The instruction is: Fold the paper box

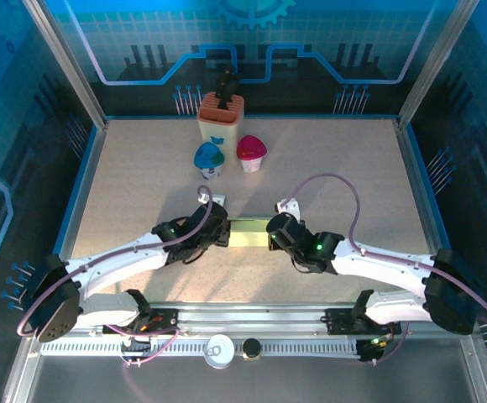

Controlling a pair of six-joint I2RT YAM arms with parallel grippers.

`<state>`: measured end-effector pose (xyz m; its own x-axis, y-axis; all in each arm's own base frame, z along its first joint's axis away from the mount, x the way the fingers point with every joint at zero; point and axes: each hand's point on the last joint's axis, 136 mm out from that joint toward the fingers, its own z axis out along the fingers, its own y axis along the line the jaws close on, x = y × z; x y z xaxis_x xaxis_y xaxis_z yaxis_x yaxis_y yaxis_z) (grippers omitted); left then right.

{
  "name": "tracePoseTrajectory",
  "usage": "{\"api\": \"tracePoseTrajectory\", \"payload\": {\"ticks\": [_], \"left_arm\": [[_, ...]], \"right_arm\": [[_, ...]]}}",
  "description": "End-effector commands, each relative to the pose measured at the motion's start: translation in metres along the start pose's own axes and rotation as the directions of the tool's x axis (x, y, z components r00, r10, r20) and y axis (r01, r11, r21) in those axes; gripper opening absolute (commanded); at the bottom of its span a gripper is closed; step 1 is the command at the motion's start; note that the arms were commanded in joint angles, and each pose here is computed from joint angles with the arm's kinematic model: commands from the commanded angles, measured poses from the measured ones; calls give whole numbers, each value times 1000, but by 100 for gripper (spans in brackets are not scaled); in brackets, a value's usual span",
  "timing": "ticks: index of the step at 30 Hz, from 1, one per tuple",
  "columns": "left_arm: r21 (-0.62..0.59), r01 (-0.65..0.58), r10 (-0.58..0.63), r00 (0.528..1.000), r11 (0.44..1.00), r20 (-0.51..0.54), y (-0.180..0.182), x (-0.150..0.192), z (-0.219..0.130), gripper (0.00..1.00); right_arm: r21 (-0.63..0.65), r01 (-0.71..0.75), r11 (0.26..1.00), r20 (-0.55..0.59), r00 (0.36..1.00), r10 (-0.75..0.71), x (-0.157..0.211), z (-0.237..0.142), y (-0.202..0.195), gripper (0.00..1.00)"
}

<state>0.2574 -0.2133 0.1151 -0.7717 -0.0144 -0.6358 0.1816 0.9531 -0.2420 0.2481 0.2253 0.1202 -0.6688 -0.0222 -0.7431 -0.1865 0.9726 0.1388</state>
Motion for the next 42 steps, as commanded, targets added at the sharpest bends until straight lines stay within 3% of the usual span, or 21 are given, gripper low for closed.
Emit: {"api": "tracePoseTrajectory", "payload": {"ticks": [1,5,8,18,21,25,29,37,42], "left_arm": [[-7,-5,5,999,1000,-49,2,22,4,2],[-45,0,-1,1000,999,-23,7,22,3,0],[-62,-1,1,1000,998,-5,7,21,2,0],[-96,-20,22,1000,995,16,4,25,1,0],[-101,-26,28,999,995,24,3,25,-1,0],[-102,-31,34,999,994,30,1,23,-2,0],[-105,-37,41,999,994,31,-1,23,-2,0],[-107,-46,50,998,993,40,-4,21,-3,0],[-108,-59,63,997,992,40,-8,22,-2,0]], "right_arm": [[-44,22,999,-27,999,-23,12,-2,8,1],[-79,-9,997,-71,997,3,13,-11,13,30],[-119,-77,990,-113,992,64,16,-20,17,45],[-206,-386,899,-195,917,349,14,-41,12,67],[-191,-558,808,-228,826,516,15,-42,-1,75],[-231,-789,569,-261,614,745,9,-40,-12,80],[-269,-888,373,-309,446,840,-4,-41,-11,85],[-160,-979,130,-445,189,875,11,-25,4,89],[-151,-986,71,-488,137,862,6,-18,15,94]]}}
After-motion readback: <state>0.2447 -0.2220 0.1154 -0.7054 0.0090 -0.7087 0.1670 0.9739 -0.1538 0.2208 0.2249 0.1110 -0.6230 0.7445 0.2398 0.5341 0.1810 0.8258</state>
